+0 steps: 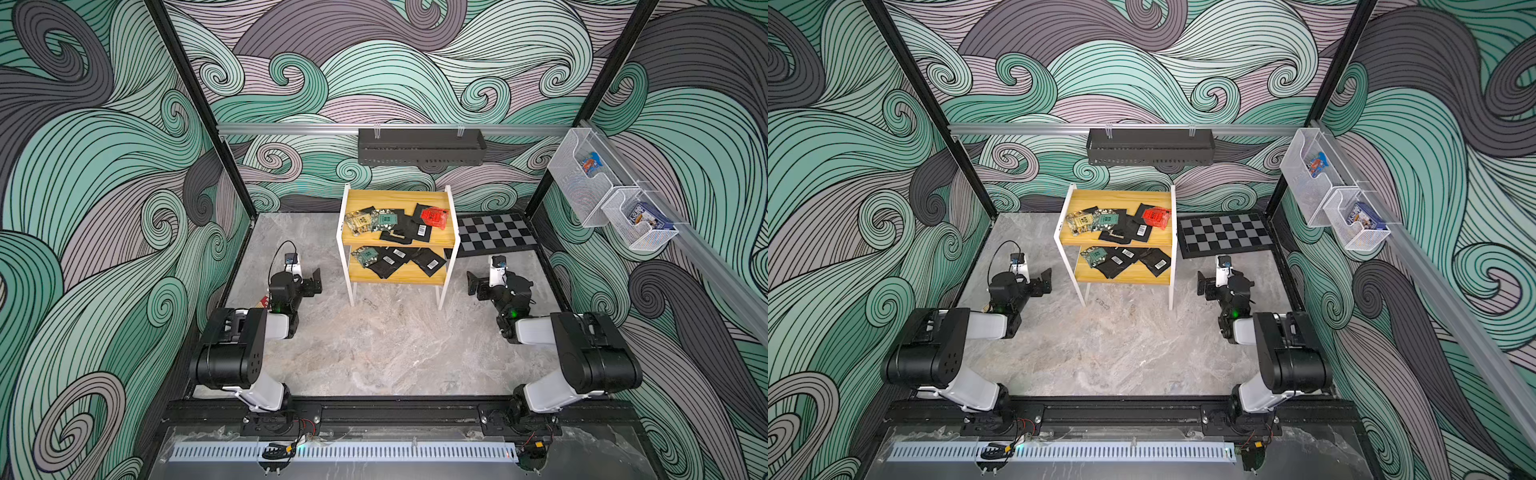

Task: Remove the tea bags from the shelf
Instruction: Pick up the tea bag from the shelf.

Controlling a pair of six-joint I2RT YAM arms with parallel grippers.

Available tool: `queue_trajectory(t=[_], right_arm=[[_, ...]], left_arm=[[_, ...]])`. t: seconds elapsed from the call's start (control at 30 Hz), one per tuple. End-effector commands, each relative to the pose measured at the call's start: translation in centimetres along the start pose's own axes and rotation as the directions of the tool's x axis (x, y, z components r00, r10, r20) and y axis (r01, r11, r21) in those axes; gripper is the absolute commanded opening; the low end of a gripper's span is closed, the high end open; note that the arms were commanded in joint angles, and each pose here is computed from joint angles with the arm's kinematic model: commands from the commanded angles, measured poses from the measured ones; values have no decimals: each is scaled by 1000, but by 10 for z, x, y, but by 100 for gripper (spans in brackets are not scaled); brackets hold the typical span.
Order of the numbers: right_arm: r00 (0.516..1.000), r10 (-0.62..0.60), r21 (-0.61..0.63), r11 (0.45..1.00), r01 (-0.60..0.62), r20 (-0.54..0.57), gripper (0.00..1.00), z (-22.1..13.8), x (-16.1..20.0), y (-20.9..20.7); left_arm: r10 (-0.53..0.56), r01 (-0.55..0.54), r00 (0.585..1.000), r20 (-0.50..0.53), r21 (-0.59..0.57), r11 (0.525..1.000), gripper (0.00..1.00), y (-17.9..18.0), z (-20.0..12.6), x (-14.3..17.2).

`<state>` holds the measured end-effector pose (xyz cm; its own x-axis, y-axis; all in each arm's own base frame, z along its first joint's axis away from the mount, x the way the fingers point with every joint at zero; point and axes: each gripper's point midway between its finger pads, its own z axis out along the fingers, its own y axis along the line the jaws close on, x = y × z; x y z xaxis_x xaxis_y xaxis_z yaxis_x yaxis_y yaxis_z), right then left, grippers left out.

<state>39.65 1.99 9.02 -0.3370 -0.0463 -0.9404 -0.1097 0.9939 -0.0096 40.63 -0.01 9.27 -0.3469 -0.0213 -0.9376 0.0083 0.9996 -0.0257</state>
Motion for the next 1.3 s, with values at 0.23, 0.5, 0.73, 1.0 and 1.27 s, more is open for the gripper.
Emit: queue_trajectory(t=[0.23,0.5,0.73,1.0,1.27], right_arm=[[1000,-11,-17,1000,11,9,99,2,-4,3],[1000,-10,-17,1000,10,10,99,2,-4,3],[1000,26,73,997,-27,15,99,-2,-10,-12],[971,239,155,960,-233,-22,99,-32,-76,-31],[765,643,156,759,-632,-29,99,-80,-138,-40]], left_arm=[[4,-4,1000,2,8,1000,99,0,1,2],[3,-3,1000,6,9,1000,99,0,1,2],[0,0,1000,-3,-9,1000,99,3,0,0],[-176,138,968,-181,-202,969,99,30,10,-54],[-557,560,798,-231,-59,826,99,15,1,-143]])
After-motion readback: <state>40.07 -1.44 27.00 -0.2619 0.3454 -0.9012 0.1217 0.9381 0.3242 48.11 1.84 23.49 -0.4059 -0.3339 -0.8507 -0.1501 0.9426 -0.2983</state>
